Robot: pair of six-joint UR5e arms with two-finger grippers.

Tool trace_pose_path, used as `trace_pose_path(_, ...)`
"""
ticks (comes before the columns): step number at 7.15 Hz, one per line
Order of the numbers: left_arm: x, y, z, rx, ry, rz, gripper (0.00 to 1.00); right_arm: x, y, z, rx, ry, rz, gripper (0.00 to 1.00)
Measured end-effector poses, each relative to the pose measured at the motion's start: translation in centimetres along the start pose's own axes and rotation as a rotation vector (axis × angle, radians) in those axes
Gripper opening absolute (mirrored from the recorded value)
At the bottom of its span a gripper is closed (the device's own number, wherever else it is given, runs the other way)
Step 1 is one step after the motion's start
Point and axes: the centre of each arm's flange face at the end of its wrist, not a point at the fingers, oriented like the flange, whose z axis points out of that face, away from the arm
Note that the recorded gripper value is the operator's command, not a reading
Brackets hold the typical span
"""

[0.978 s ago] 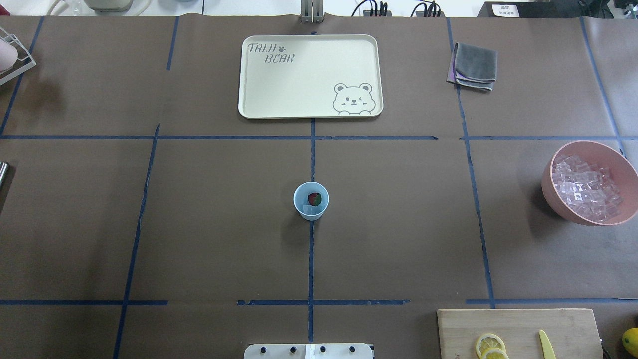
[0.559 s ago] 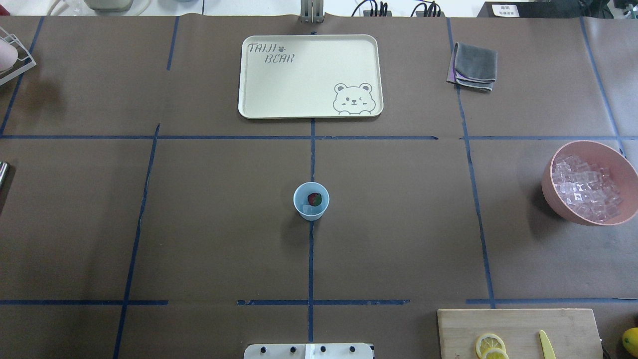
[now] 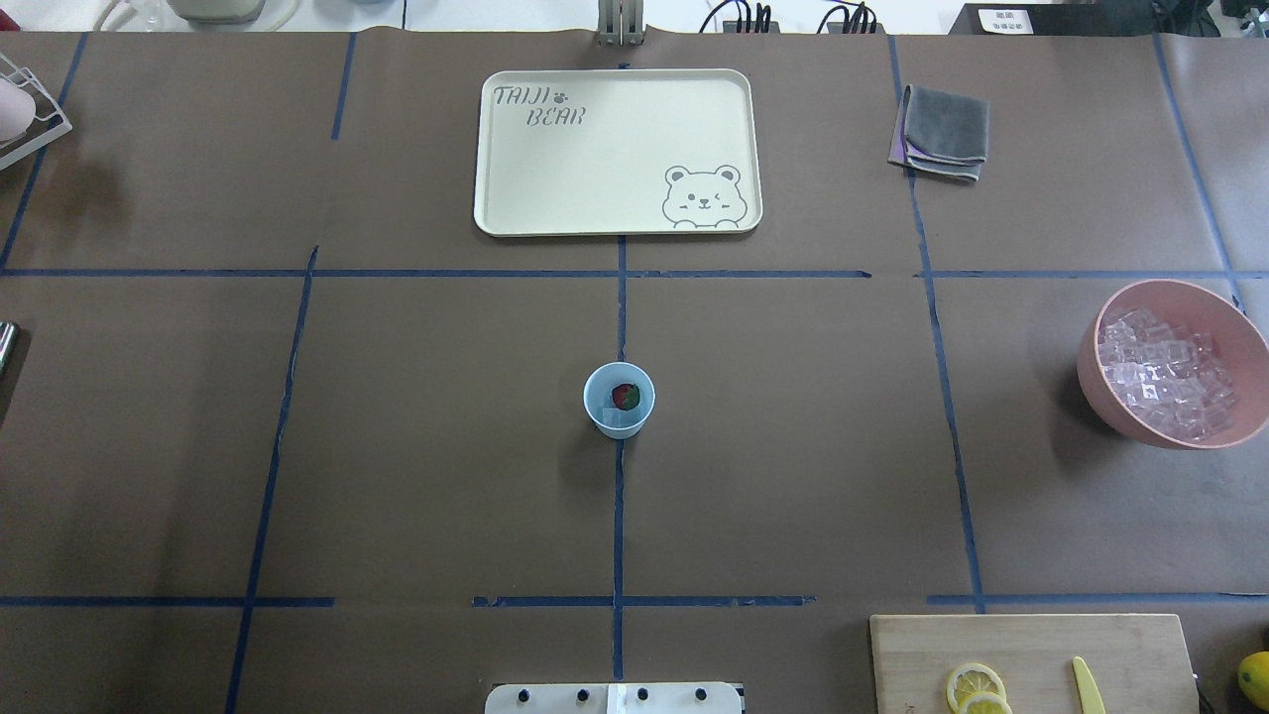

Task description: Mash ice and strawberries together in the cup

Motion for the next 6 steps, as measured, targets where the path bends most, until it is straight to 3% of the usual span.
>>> trace_pose_path(2, -0.9, 0.2, -0.2, -0.025, -0.112, -0.002, 1.00, 0.5, 0.3, -0.5, 0.012, 0.002, 0.015, 0.99)
trace_pose_path(3, -1.2, 0.3, -0.2, -0.031, -0.136, -0.003, 1.00, 1.0, 0.7, -1.0, 0.024, 0.004, 0.030, 0.99)
trace_pose_path(6, -1.8, 1.6, 0.5, -0.044, -0.139, -0.009, 1.00, 1.8, 1.4, -1.6, 0.038, 0.002, 0.070, 0.99)
